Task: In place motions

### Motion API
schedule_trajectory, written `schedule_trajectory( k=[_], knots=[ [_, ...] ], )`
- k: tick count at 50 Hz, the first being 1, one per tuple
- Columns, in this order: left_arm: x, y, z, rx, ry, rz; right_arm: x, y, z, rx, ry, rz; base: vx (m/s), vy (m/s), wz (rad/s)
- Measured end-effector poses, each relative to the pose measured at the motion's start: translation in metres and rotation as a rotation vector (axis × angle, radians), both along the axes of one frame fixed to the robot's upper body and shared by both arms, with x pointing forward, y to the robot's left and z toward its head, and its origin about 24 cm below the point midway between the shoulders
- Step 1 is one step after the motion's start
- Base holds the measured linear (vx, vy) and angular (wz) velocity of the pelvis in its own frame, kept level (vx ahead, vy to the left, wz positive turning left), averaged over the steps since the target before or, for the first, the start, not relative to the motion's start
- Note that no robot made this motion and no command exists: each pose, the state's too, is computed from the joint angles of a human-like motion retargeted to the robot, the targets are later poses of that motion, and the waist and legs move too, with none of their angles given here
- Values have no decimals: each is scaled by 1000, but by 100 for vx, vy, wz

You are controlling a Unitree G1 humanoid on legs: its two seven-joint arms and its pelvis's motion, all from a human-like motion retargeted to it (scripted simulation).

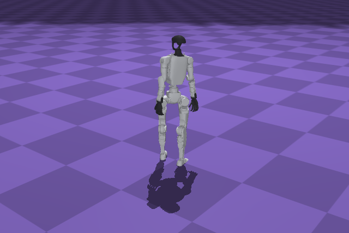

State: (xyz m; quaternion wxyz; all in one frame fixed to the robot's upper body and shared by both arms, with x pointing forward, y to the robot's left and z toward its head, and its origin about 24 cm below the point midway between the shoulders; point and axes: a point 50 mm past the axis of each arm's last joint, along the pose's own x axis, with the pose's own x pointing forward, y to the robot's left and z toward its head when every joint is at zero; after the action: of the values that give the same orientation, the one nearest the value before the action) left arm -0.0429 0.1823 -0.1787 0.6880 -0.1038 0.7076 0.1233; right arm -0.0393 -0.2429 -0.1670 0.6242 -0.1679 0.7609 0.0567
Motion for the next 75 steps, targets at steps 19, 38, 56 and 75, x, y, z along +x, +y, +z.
schedule_trajectory(
  k=[19,38,56,75],
  knots=[
    [-30,-5,5,-6,137,58,46,-5,-2,3,-164,-1,-14,12,125],
    [-10,-6,2,-30,100,-25,86,52,-11,195,-276,183,-1,-5,-5],
    [-15,15,4,11,74,56,76,23,-7,83,-226,192,13,-14,-173],
    [30,6,-2,0,-100,97,33,11,-5,21,-41,187,1,-15,-122]
  ],
)
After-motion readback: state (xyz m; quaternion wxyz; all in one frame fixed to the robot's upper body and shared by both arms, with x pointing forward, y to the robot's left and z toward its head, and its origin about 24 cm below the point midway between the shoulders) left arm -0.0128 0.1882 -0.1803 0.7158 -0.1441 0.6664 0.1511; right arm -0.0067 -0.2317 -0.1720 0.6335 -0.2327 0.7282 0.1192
